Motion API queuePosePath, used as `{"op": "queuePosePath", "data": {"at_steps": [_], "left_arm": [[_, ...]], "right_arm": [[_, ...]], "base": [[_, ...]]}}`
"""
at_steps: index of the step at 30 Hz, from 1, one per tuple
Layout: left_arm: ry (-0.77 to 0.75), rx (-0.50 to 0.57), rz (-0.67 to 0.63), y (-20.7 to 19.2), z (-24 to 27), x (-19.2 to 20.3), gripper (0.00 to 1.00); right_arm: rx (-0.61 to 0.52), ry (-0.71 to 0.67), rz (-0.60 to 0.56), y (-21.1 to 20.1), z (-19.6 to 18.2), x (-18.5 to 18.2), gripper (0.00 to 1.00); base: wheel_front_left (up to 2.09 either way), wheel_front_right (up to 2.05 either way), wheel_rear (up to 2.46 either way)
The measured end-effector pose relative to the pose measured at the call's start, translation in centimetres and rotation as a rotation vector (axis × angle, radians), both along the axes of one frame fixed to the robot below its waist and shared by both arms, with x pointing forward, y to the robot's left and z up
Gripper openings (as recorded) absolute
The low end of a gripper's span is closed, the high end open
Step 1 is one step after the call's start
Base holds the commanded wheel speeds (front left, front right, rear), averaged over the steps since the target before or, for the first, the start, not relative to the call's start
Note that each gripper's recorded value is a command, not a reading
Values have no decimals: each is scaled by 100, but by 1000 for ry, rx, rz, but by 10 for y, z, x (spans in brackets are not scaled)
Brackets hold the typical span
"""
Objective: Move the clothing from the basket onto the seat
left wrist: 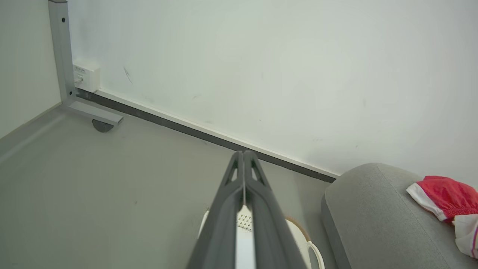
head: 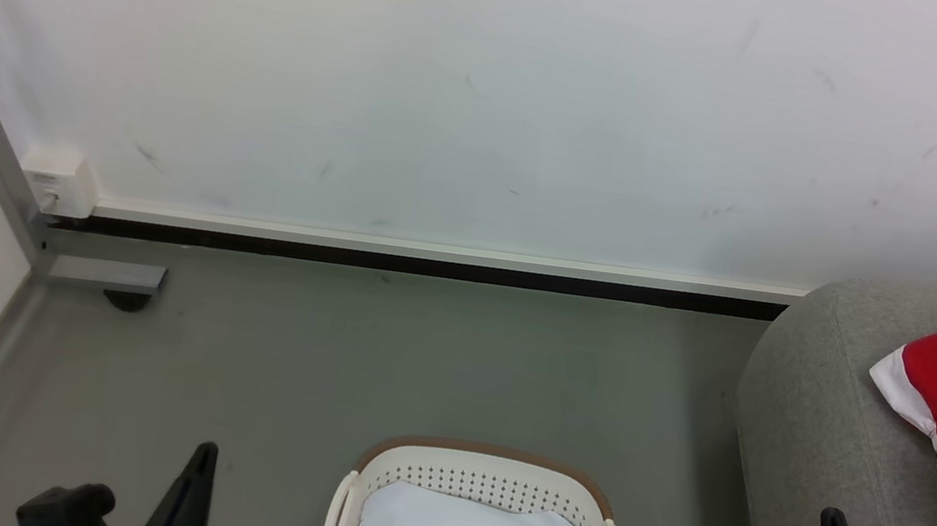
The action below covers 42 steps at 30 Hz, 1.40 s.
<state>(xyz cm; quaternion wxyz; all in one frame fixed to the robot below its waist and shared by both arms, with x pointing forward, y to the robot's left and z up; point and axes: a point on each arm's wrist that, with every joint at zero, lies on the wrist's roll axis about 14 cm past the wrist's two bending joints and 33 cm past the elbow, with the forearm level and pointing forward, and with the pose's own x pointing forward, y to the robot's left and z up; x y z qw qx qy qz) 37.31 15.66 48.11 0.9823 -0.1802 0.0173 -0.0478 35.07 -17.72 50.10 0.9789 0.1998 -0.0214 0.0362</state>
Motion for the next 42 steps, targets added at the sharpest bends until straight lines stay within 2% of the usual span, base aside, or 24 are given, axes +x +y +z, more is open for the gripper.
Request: {"op": "queuePosePath", "data": {"at_steps": [18, 42], "left_arm": [[48, -284, 70, 14, 1, 3, 0], [79, -585, 114, 25, 4, 7, 0]], "right_arm": [[272, 51, -46, -11, -2, 8, 0], [561, 90, -71, -20, -5, 16, 0]], "base": [[0, 0, 0], [0, 0, 0]]}}
